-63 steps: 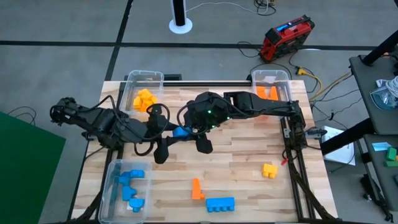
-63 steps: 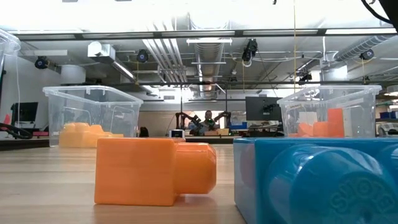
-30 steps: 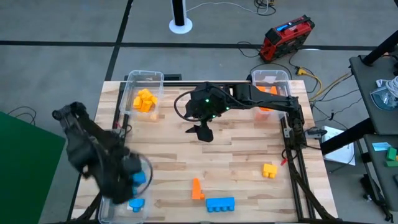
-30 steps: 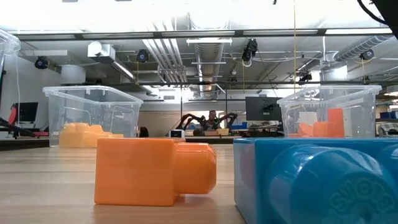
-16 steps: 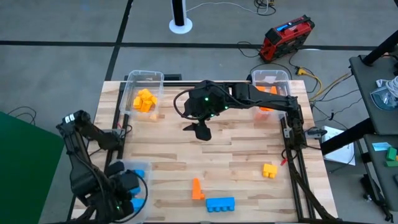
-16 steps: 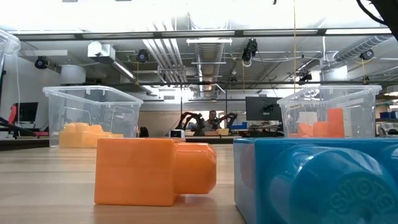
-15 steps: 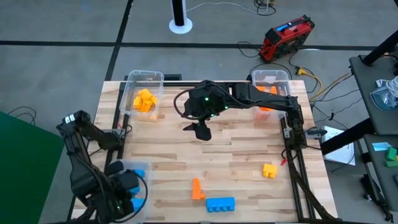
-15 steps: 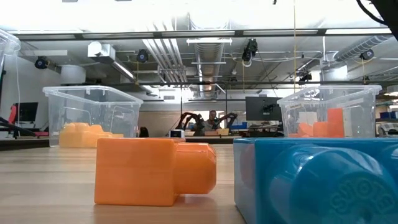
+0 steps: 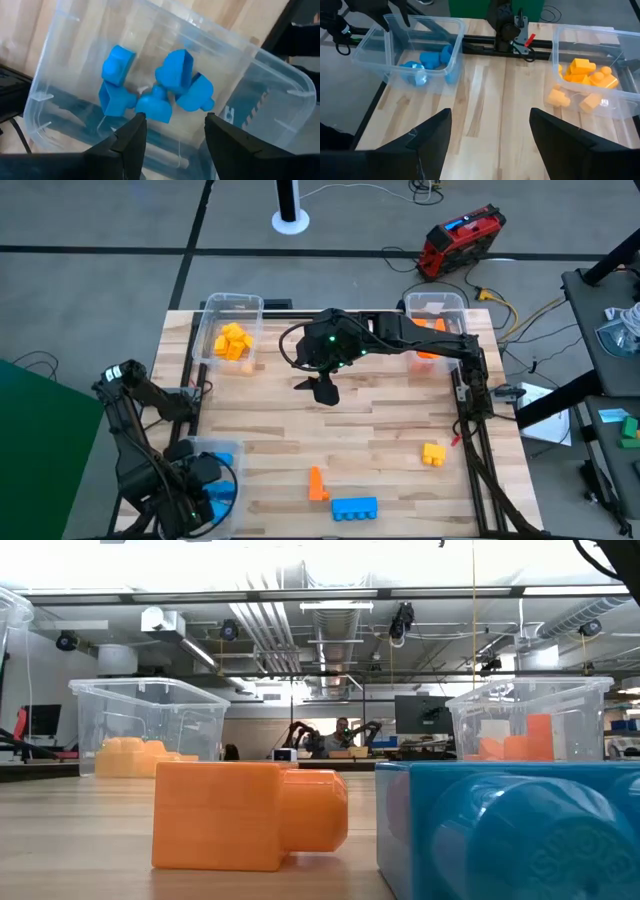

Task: Sort blocks
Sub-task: Put the orange game piece into the top right transparent bin

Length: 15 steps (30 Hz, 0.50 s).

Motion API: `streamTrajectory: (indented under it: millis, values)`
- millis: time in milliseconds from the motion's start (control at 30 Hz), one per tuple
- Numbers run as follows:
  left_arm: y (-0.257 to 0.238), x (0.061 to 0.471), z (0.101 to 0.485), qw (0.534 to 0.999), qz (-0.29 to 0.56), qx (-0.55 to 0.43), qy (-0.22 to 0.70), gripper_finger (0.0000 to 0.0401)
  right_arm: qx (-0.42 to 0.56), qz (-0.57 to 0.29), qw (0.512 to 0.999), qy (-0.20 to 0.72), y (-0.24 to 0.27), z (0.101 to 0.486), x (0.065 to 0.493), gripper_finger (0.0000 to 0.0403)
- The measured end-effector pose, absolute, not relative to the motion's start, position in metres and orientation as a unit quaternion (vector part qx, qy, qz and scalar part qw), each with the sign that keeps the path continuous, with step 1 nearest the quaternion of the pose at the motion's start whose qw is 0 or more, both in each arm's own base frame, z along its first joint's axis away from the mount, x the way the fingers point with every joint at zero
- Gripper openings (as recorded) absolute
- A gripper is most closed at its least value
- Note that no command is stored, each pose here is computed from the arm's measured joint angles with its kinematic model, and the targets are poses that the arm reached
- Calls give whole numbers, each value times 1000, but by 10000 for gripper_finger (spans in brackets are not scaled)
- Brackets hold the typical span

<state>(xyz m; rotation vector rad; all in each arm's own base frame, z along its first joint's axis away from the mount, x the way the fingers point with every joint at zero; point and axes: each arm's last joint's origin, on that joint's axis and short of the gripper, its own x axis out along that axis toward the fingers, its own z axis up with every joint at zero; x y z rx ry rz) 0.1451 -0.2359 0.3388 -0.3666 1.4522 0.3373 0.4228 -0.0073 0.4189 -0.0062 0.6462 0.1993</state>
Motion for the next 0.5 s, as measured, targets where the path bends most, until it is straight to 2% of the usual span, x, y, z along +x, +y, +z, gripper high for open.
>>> streamTrajectory:
  millis: [133, 200, 333, 500]
  values:
    - [-235, 146, 346, 718, 146, -179, 656, 178, 4, 95, 943, 318, -7, 419, 423, 258]
    - [-233, 149, 353, 732, 145, -188, 639, 178, 17, 91, 943, 319, -7, 419, 423, 253]
    - [-226, 158, 377, 803, 148, -193, 544, 177, 47, 81, 939, 332, -7, 417, 421, 240]
    - [-212, 169, 412, 898, 151, -134, 390, 177, 104, 57, 913, 390, -7, 409, 413, 226]
